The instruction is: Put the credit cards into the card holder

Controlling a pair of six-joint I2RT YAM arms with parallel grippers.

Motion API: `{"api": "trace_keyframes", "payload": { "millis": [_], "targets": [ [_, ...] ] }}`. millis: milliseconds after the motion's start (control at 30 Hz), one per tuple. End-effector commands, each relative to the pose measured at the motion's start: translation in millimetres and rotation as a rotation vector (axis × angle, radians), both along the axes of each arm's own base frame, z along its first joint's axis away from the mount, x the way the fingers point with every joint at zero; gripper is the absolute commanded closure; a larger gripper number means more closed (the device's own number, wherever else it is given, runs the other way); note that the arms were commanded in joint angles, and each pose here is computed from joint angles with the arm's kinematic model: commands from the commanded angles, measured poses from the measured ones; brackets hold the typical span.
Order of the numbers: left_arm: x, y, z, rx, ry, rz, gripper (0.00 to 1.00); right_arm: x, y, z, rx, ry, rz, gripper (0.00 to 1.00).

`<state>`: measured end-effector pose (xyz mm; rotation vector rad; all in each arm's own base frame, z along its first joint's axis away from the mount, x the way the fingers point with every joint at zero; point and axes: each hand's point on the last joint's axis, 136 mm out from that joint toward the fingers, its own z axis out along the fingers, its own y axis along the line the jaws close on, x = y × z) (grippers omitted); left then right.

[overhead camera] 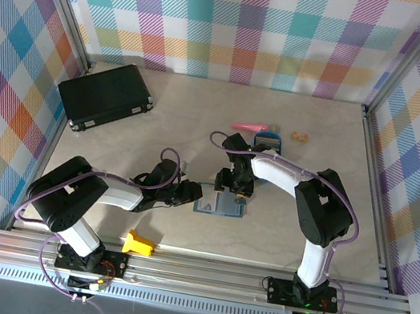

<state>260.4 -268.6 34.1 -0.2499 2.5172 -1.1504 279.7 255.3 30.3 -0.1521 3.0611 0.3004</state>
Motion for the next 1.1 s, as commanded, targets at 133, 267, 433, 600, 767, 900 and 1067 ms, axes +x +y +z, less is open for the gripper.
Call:
{"api": "trace_keyframes", "payload": {
  "millis": [133,267,433,600,767,900,1067],
  "targets": [
    [4,-11,7,-0.022,-0.024,-0.023,0.71,-8,5,-10,0.016,0.072,-0.004,0.34],
    [4,-13,5,-0.024,-0.021,-0.024,0.71,-16,14,-16,0.077,0.114,-0.017,0.34],
    [5,-13,5,-0.023,-0.022,-0.025,0.72,-21,29,-15,0.175,0.149,-0.041,0.34],
    [5,-13,6,-0.022,-0.025,-0.023,0.71,-21,42,-7,0.255,0.158,-0.060,0.35],
    [5,-13,6,-0.023,-0.027,-0.022,0.72,-21,45,2,0.282,0.151,-0.061,0.36],
    [6,-12,7,-0.023,-0.030,-0.021,0.72,-22,49,8,0.310,0.152,-0.057,0.36],
    [5,-11,5,-0.020,-0.027,-0.020,0.72,-24,56,14,0.344,0.152,-0.049,0.37]
  ]
}}
